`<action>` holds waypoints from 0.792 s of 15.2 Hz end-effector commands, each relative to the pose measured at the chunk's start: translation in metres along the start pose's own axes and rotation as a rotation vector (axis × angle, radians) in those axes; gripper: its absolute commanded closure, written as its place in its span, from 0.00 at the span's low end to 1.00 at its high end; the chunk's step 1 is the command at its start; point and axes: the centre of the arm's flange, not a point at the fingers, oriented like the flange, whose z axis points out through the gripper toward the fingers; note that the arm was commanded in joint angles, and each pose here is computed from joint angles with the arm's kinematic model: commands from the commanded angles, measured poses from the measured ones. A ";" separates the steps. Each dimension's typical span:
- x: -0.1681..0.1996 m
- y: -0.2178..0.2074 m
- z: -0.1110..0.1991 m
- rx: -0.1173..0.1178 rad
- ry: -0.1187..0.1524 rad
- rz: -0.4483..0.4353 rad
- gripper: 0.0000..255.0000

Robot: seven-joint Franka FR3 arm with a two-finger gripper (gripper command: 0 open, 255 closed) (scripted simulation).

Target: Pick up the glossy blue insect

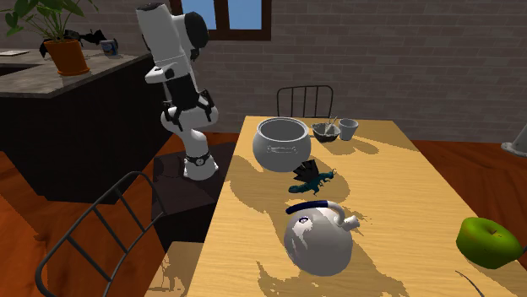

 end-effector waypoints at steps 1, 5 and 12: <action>0.000 0.000 0.000 0.000 0.000 0.000 0.00; 0.035 -0.036 0.021 -0.012 -0.003 -0.081 0.00; 0.087 -0.105 0.060 -0.033 -0.008 -0.222 0.00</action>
